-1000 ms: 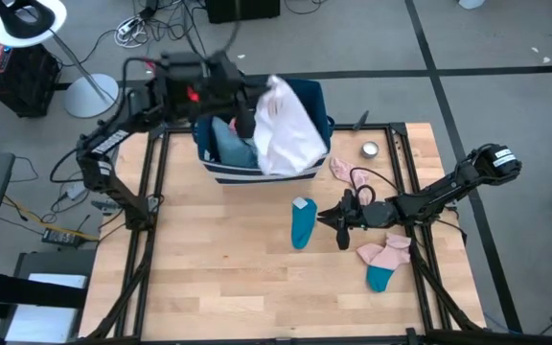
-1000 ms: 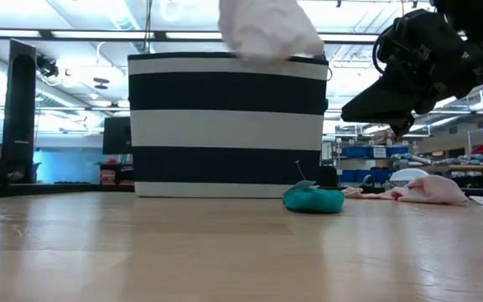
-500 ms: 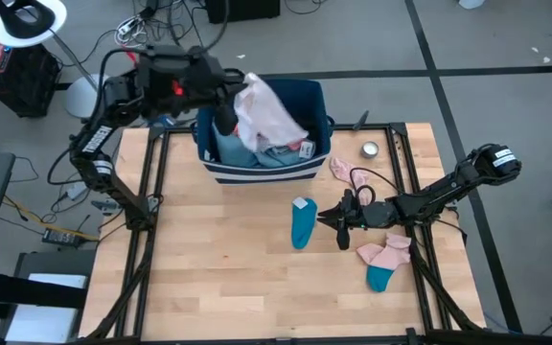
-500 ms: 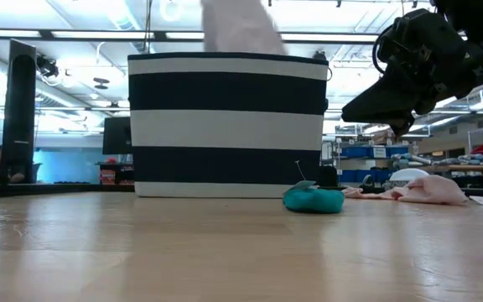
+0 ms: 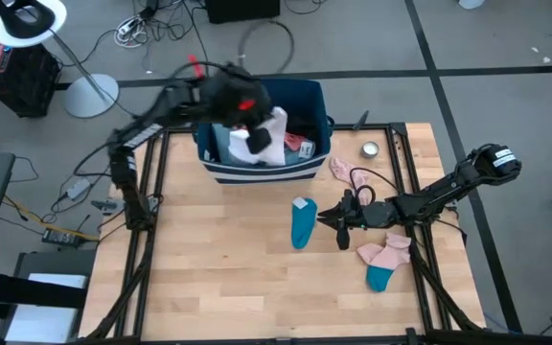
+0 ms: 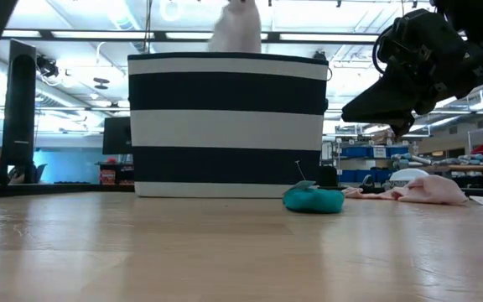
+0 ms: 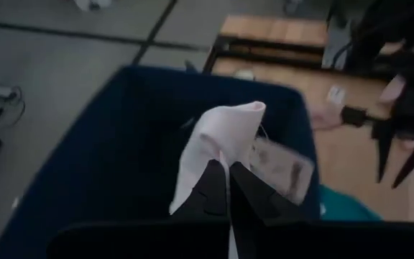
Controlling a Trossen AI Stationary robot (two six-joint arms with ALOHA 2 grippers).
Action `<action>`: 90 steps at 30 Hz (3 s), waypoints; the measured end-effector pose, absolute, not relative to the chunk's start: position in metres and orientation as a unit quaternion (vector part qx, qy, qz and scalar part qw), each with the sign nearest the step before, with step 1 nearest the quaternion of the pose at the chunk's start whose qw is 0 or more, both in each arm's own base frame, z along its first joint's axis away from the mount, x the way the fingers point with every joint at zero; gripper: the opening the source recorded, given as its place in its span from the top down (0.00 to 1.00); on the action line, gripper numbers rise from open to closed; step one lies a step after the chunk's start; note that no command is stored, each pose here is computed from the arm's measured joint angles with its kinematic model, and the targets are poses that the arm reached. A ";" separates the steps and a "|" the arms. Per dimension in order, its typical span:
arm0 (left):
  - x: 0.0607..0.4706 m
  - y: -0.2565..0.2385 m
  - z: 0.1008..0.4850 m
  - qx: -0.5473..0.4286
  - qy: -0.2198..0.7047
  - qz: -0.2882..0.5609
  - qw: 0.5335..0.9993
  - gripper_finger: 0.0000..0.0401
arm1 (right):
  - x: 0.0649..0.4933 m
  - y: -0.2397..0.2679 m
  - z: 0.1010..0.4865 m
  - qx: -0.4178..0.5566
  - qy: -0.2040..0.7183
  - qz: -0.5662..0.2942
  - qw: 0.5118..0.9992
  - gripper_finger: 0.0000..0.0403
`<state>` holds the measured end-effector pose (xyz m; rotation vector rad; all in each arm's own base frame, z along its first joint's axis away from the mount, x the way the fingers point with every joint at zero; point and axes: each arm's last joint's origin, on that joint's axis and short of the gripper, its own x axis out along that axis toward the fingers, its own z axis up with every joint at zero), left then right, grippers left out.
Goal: Sort clothes
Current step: Put the white underwear into the blue bin, then put the left blue sock into the blue bin
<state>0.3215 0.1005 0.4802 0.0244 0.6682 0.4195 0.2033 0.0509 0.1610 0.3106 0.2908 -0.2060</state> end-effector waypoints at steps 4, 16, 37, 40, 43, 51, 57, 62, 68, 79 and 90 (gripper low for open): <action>0.345 0.111 0.457 0.011 0.360 0.212 0.908 1.00 | 0.203 0.051 0.161 0.154 0.145 -0.100 0.972 0.81; 0.366 0.130 0.416 -0.008 0.372 0.227 0.900 0.99 | 0.203 0.055 0.160 0.170 0.155 -0.074 0.970 0.81; 0.335 0.163 0.269 -0.137 0.331 0.271 0.894 0.99 | 0.202 0.057 0.160 0.173 0.155 -0.069 0.970 0.81; 0.329 0.169 0.251 -0.175 0.305 0.293 0.889 0.99 | 0.202 0.057 0.160 0.173 0.155 -0.069 0.970 0.81; 0.324 0.172 0.235 -0.199 0.290 0.319 0.880 0.99 | 0.202 0.057 0.160 0.173 0.155 -0.069 0.970 0.81; 0.314 0.172 0.209 -0.212 0.274 0.346 0.872 0.98 | 0.202 0.057 0.160 0.173 0.155 -0.070 0.970 0.81; 0.314 0.172 0.208 -0.227 0.267 0.345 0.871 0.88 | 0.202 0.057 0.160 0.173 0.155 -0.070 0.970 0.81; 0.316 0.172 0.209 -0.232 0.260 0.331 0.877 0.75 | 0.202 0.057 0.160 0.173 0.155 -0.070 0.970 0.81; 0.322 0.172 0.236 -0.252 0.250 0.265 0.897 0.71 | 0.202 0.057 0.160 0.173 0.155 -0.070 0.970 0.81; 0.293 0.142 0.308 -0.192 0.278 0.203 0.919 0.71 | 0.202 0.057 0.160 0.170 0.159 -0.070 0.970 0.81; 0.258 0.098 0.359 -0.142 0.230 0.167 0.948 0.71 | 0.201 0.057 0.159 0.169 0.162 -0.071 0.970 0.81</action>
